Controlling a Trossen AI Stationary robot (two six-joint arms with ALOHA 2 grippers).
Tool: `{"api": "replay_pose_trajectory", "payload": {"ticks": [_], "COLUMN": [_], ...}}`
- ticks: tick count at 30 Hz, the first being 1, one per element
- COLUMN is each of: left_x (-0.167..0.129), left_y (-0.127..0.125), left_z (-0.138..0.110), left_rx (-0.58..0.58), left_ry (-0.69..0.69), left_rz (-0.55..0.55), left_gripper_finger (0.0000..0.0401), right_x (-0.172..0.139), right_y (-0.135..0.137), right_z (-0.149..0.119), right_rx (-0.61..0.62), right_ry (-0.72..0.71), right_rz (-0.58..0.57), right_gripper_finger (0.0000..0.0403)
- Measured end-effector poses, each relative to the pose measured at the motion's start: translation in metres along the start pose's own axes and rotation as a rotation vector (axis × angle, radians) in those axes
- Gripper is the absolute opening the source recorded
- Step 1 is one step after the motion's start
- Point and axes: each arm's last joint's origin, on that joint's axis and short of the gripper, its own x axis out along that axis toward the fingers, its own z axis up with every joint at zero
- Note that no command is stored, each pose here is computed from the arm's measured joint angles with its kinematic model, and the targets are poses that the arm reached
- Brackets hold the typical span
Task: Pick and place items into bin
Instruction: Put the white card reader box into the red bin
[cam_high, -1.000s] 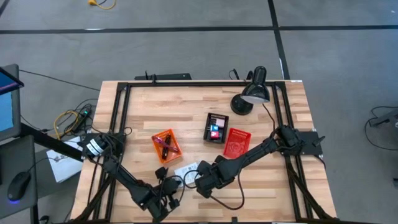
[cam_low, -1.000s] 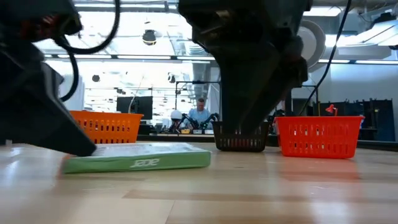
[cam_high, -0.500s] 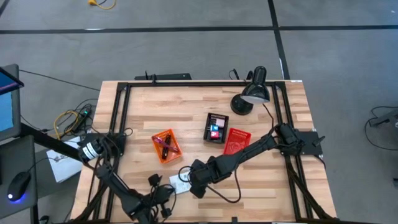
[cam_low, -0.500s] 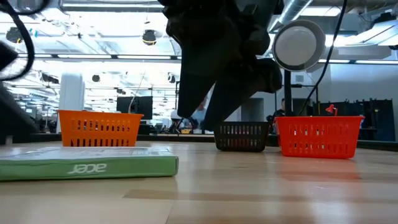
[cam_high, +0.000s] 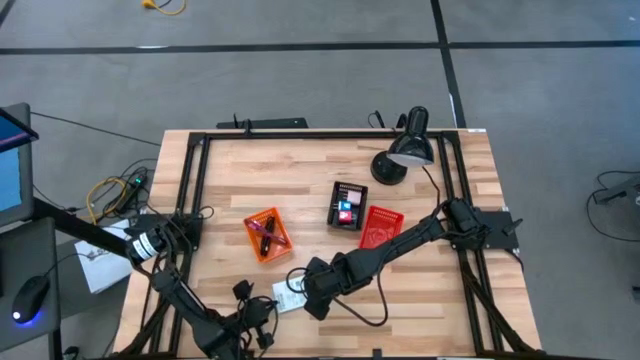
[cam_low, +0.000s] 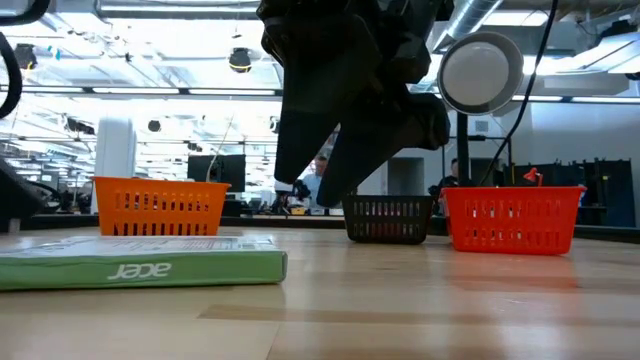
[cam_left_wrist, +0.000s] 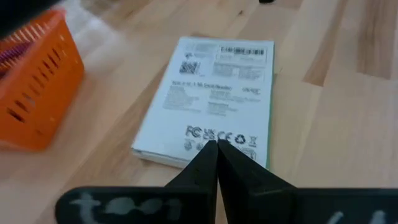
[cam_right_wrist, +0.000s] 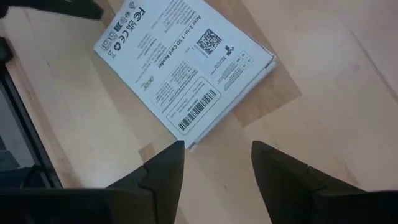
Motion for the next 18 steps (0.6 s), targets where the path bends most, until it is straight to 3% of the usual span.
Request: {"api": "replay_pose_trajectory", "payload": {"ticks": [18], "left_x": [0.012], "left_y": [0.013], "left_z": [-0.019], "left_rx": [-0.071], "left_ry": [0.063], "left_rz": [-0.01], "left_gripper_finger": [0.0], "right_x": [0.0], "right_y": [0.005], "right_z": [0.002], "right_rx": [-0.009], "right_ry": [0.009], "right_rz": [0.073], "right_gripper_finger": [0.0178]}}
